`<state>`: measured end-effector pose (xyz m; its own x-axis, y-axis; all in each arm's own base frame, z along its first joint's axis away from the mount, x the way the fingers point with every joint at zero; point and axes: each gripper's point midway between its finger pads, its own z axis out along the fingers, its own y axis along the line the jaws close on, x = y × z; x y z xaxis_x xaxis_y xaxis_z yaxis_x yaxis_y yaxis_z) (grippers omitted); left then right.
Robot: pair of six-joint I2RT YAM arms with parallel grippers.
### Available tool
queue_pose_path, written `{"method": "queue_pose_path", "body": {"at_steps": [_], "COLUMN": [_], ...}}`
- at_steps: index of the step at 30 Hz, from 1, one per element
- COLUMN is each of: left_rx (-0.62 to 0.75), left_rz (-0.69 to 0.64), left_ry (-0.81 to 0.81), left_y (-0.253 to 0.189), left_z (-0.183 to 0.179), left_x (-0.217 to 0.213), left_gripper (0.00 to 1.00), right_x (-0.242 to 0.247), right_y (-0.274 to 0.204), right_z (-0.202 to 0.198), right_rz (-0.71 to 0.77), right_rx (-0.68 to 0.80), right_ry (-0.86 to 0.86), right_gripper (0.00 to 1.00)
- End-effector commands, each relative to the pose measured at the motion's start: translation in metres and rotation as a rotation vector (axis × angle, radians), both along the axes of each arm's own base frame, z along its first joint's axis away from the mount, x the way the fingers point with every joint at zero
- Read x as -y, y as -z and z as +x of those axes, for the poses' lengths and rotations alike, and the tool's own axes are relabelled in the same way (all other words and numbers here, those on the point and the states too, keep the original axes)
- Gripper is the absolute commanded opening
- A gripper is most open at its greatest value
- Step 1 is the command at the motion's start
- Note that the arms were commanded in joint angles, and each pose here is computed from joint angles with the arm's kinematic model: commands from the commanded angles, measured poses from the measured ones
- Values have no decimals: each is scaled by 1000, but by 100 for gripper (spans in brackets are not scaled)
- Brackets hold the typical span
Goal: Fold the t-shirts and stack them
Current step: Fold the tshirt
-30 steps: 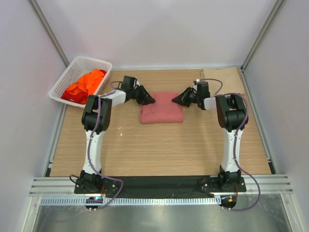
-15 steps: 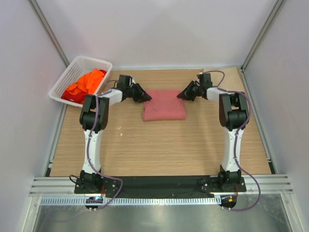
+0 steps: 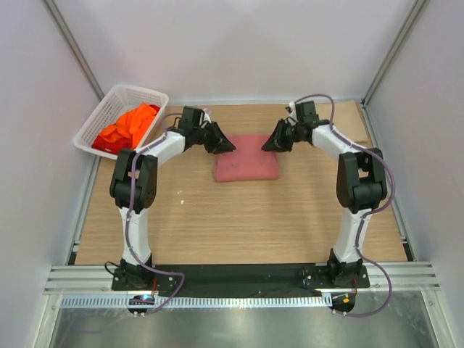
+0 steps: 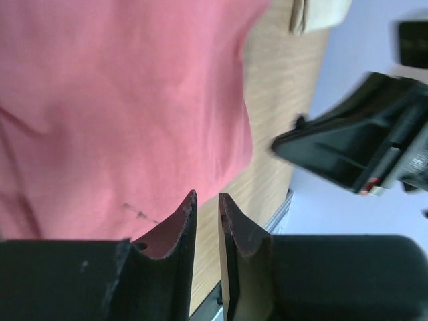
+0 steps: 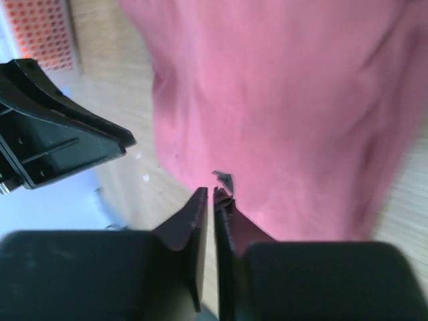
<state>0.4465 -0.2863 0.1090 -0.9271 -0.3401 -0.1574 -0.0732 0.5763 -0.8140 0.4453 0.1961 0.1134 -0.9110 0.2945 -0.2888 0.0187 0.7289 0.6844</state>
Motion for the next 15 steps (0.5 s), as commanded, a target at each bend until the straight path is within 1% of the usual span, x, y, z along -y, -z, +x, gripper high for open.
{"method": "queue_pose_path", "body": {"at_steps": [1,2,3,4,5,8,9,10,11,12,13,14,15], "left_rx": [-15,-35,-40,-47,-67,-140,-157,-178,-185,-224,-202,-193,-185], "left_rz": [-52,-69,-69,-66,-46,4,47,72,88,117,165,166,158], "left_ry": [70,79,83,85,85,53,47,49,54,59,76,87,98], "left_y": [4,12,19,26,44,80,97,105,109,110,109,100,89], "left_z": [-22,-24,-25,-25,-27,-35,-36,-39,-40,-44,-44,-43,-44], "left_x": [13,15,15,14,10,-8,-17,-24,-30,-36,-41,-40,-34], "left_gripper": [19,19,19,17,16,15,14,14,13,13,13,13,14], "right_x": [-41,-45,-48,-49,-44,-21,-12,-7,1,2,2,1,-5], "right_y": [0,-3,15,20,32,70,82,86,94,89,78,68,52], "right_z": [-20,-12,-16,-17,-20,-25,-32,-35,-47,-44,-44,-45,-40], "right_rz": [308,355,376,392,395,374,355,335,290,263,253,251,258], "right_rx": [-65,-15,-49,-61,-75,-135,-163,-173,-211,-197,-178,-179,-148], "right_ry": [-76,-90,-93,-94,-97,-62,-46,-43,-58,-66,-78,-83,-98], "right_gripper": [13,10,8,5,4,3,3,2,2,2,2,2,2]}}
